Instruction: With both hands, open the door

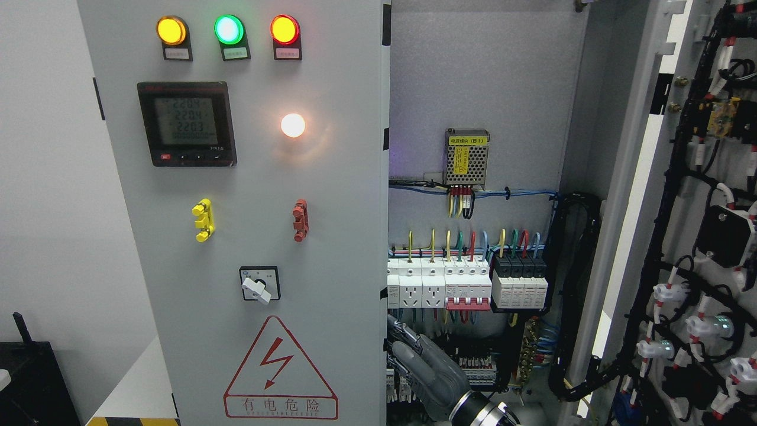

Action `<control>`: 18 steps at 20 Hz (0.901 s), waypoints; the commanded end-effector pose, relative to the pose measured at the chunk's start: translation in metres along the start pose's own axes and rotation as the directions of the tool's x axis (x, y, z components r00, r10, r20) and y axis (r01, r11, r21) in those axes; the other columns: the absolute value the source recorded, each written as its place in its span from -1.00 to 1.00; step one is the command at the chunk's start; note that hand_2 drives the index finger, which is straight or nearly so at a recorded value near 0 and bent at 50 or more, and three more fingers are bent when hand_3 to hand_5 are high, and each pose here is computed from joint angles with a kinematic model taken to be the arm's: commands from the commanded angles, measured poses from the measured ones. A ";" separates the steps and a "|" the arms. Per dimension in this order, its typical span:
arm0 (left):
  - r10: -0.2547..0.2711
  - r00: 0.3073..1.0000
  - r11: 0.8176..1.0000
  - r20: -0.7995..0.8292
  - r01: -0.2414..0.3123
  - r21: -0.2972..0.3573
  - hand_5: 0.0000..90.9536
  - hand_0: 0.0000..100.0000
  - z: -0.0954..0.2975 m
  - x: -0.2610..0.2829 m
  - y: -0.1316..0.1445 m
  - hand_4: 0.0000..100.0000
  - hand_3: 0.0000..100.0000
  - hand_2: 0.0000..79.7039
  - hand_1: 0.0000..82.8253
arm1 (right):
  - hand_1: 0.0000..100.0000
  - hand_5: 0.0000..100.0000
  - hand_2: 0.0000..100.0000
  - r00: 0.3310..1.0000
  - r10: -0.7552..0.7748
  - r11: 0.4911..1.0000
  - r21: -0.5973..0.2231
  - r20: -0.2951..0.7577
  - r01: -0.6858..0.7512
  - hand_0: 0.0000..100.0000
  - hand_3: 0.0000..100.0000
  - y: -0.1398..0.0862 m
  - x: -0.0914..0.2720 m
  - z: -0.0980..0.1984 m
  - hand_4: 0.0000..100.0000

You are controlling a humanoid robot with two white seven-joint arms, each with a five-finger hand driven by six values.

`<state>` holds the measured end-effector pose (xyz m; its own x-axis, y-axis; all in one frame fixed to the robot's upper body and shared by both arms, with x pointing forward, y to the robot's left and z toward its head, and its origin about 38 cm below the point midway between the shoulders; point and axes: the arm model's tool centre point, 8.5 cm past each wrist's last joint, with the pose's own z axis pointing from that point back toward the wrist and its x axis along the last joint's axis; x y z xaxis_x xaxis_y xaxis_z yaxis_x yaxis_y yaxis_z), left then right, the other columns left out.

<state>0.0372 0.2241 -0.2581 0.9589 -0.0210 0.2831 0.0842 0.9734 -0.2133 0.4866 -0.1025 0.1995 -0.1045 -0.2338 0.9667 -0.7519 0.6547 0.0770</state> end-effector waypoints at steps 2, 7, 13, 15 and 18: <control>0.008 1.000 1.000 -0.026 -0.008 0.000 -1.00 -0.76 0.004 -0.017 -0.001 -1.00 -1.00 -1.00 -0.06 | -0.22 -1.00 -1.00 1.000 -0.011 1.000 -0.007 0.006 0.011 -0.76 -1.00 0.002 -0.001 -0.004 -1.00; 0.008 1.000 1.000 -0.025 -0.008 0.000 -1.00 -0.76 0.004 -0.016 -0.001 -1.00 -1.00 -1.00 -0.06 | -0.22 -1.00 -1.00 1.000 -0.011 1.000 0.005 0.010 0.011 -0.76 -1.00 0.004 -0.001 -0.004 -1.00; 0.008 1.000 1.000 -0.026 -0.008 0.000 -1.00 -0.76 0.004 -0.017 -0.001 -1.00 -1.00 -1.00 -0.06 | -0.22 -1.00 -1.00 1.000 -0.008 0.998 0.065 0.013 0.008 -0.76 -1.00 0.009 0.001 -0.004 -1.00; 0.008 1.000 1.000 -0.026 -0.008 0.000 -1.00 -0.76 0.004 -0.017 -0.001 -1.00 -1.00 -1.00 -0.06 | -0.22 -1.00 -1.00 1.000 -0.010 0.998 0.070 0.014 0.009 -0.76 -1.00 0.010 0.001 -0.004 -1.00; 0.008 1.000 1.000 -0.026 -0.008 0.000 -1.00 -0.76 0.004 -0.017 -0.001 -1.00 -1.00 -1.00 -0.06 | -0.22 -1.00 -1.00 1.000 -0.020 0.993 0.114 0.018 0.018 -0.76 -1.00 0.014 0.001 -0.004 -1.00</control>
<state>0.0372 0.2241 -0.2581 0.9589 -0.0208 0.2831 0.0841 0.9734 -0.2133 0.4816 -0.0985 0.2007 -0.1061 -0.2402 0.9649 -0.8018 0.5945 0.0598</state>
